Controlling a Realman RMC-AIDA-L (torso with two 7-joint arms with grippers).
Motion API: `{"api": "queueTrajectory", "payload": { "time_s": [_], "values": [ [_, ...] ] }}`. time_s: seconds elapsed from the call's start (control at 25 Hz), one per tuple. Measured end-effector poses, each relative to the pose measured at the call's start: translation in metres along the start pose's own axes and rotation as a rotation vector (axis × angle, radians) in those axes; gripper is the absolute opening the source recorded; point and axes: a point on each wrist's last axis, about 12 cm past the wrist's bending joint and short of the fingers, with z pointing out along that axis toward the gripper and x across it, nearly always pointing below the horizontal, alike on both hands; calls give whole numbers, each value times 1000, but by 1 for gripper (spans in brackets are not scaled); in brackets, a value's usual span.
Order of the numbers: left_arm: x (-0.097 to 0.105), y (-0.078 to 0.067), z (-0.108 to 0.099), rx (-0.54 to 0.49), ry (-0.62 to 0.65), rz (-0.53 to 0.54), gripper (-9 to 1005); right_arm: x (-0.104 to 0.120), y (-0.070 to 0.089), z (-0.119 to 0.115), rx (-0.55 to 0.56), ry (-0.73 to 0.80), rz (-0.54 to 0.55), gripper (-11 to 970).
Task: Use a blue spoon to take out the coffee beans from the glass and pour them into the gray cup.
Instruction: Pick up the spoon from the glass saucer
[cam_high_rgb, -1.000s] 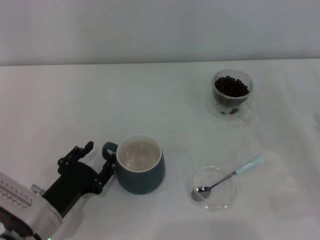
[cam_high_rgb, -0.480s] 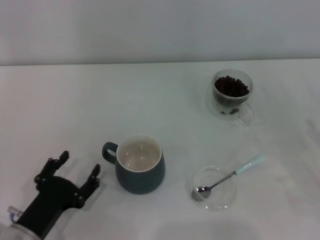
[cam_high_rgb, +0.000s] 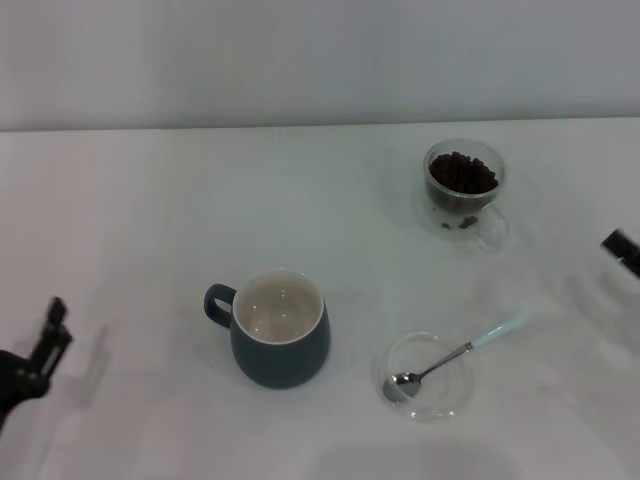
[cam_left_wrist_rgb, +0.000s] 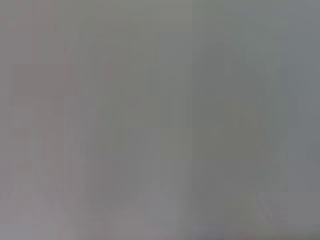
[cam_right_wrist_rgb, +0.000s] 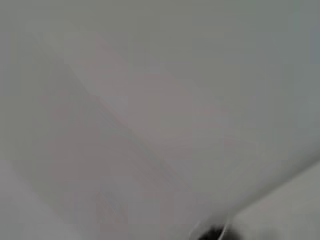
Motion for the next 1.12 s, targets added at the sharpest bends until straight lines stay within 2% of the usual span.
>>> {"api": "queueTrajectory", "payload": {
  "time_s": [0.16, 0.36, 1.12],
  "values": [
    [-3, 11, 0, -49, -25, -31, 802, 21, 7, 2, -15, 66, 58, 869],
    [-5, 12, 5, -42, -37, -29, 802, 42, 8, 1, 27, 118, 106, 869],
    [-5, 11, 8, -23, -31, -26, 801, 58, 10, 12, 59, 184, 149, 868]
  ]
}}
